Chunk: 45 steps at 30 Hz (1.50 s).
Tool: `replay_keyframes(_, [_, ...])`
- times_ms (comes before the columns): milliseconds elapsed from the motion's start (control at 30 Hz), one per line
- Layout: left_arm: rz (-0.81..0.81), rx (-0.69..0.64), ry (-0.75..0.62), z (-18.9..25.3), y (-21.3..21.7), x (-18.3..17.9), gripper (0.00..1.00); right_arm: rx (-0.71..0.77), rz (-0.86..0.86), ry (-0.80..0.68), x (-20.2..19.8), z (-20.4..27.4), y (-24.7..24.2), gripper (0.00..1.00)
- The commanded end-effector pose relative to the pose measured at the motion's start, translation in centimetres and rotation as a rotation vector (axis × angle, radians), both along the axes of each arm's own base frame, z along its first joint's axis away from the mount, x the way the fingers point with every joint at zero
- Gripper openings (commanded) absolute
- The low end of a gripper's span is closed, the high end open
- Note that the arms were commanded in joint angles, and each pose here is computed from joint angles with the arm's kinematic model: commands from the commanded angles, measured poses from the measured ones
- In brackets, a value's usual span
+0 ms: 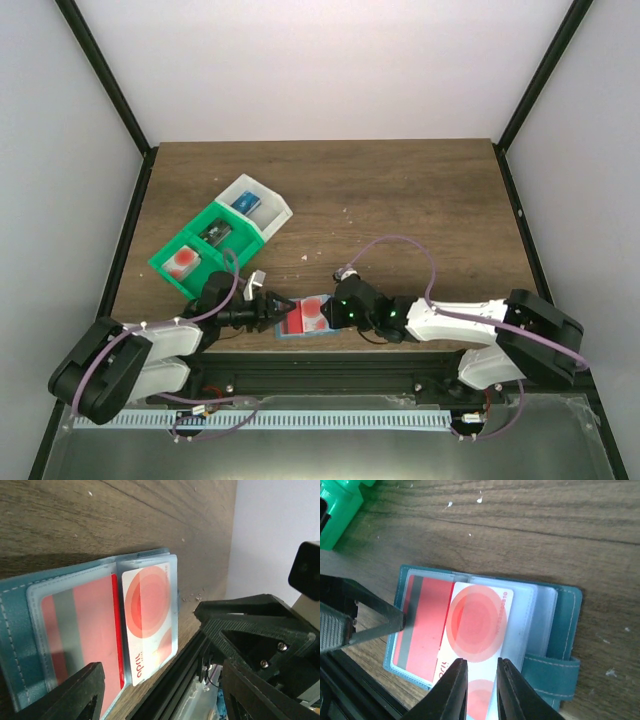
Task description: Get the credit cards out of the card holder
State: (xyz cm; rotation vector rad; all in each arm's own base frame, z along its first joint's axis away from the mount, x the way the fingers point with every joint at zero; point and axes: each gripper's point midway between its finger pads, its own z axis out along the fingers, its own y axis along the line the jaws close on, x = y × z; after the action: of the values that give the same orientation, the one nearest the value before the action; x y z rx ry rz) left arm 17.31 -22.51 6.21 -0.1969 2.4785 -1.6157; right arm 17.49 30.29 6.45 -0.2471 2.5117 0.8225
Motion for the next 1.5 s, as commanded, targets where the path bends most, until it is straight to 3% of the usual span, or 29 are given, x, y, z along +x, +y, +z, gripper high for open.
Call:
replay_keyframes(0, [-0.012,-0.029,-0.022,0.5,-0.2,0.0,0.65,0.059,0.032,-0.053,1.4,2.6,1.7,0.19])
replay_keyframes(933, [-0.033,-0.001,-0.008,-1.2,-2.2,0.3,0.52,-0.128,0.021,0.110,-0.4,-6.2,-1.6,0.10])
replay_keyframes(1467, [-0.009,0.032,0.003,-2.3,-3.0,0.8,0.28,-0.094,0.009,0.137,-1.1,-6.6,-2.0,0.11])
